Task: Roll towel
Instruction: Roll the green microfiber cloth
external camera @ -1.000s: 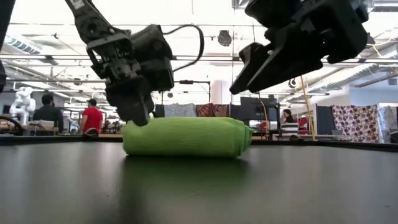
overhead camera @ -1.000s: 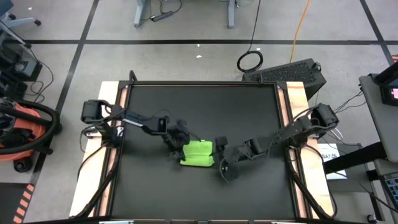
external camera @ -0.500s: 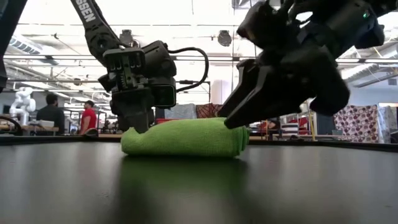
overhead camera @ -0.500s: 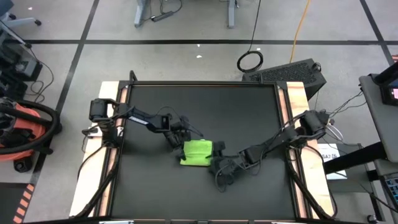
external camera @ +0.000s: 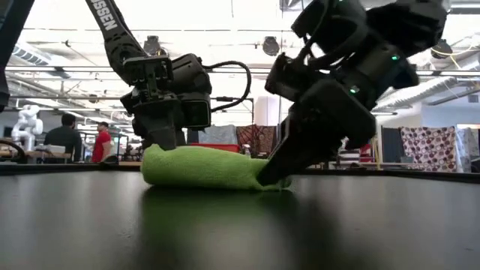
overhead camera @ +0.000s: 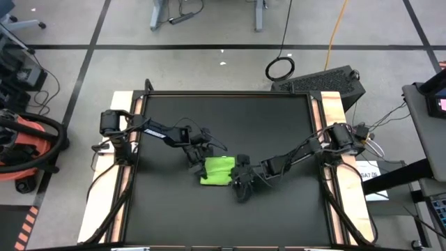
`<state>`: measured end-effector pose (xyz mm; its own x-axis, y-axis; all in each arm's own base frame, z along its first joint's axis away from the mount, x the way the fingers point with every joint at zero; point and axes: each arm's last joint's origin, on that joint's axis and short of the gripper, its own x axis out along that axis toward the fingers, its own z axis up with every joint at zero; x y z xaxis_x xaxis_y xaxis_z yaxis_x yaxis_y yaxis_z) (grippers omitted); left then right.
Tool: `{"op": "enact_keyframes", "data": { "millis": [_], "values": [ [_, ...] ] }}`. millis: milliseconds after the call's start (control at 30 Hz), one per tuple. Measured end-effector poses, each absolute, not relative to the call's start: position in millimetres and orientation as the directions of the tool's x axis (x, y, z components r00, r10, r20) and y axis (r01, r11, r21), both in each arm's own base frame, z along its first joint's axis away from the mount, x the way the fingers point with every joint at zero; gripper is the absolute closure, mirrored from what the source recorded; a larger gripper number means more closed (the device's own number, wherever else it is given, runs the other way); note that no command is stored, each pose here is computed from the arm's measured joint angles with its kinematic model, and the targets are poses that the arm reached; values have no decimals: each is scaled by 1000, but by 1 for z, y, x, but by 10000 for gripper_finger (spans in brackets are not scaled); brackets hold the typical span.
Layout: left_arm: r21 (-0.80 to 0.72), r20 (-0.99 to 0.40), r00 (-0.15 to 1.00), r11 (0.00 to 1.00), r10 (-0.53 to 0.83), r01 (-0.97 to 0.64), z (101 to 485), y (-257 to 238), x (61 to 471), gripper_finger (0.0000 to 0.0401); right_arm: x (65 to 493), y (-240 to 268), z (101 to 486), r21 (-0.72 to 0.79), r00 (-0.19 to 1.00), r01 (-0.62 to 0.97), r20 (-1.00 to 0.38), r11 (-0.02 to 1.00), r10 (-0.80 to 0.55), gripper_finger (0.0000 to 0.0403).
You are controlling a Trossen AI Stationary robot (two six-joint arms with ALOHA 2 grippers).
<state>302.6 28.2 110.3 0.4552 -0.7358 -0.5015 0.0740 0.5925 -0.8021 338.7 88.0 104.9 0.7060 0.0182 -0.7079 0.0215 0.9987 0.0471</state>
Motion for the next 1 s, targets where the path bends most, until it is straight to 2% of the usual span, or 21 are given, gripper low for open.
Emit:
{"op": "enact_keyframes", "data": {
  "millis": [200,267,333,500,667,800,1000],
  "values": [
    [-694,-500,570,695,-652,187,153,30,302,225,342,69,110,226,679,0,-715,974,166,380],
    [-635,-528,596,747,-605,196,164,26,298,193,342,61,110,302,659,-3,-716,953,229,390],
    [-531,-551,629,812,-548,243,178,16,295,175,343,53,110,381,641,6,-711,925,289,384],
    [-229,-654,642,913,-400,337,188,-28,288,175,344,34,109,506,616,45,-693,861,375,382],
    [13,-695,657,908,-294,419,184,-67,285,187,344,17,109,600,603,86,-667,795,438,393],
    [127,-724,660,903,-198,411,174,-80,285,189,344,6,110,653,605,98,-638,751,476,391],
    [204,-786,613,906,-74,371,146,-78,291,189,345,-3,112,707,606,105,-603,700,518,390]
  ]
}}
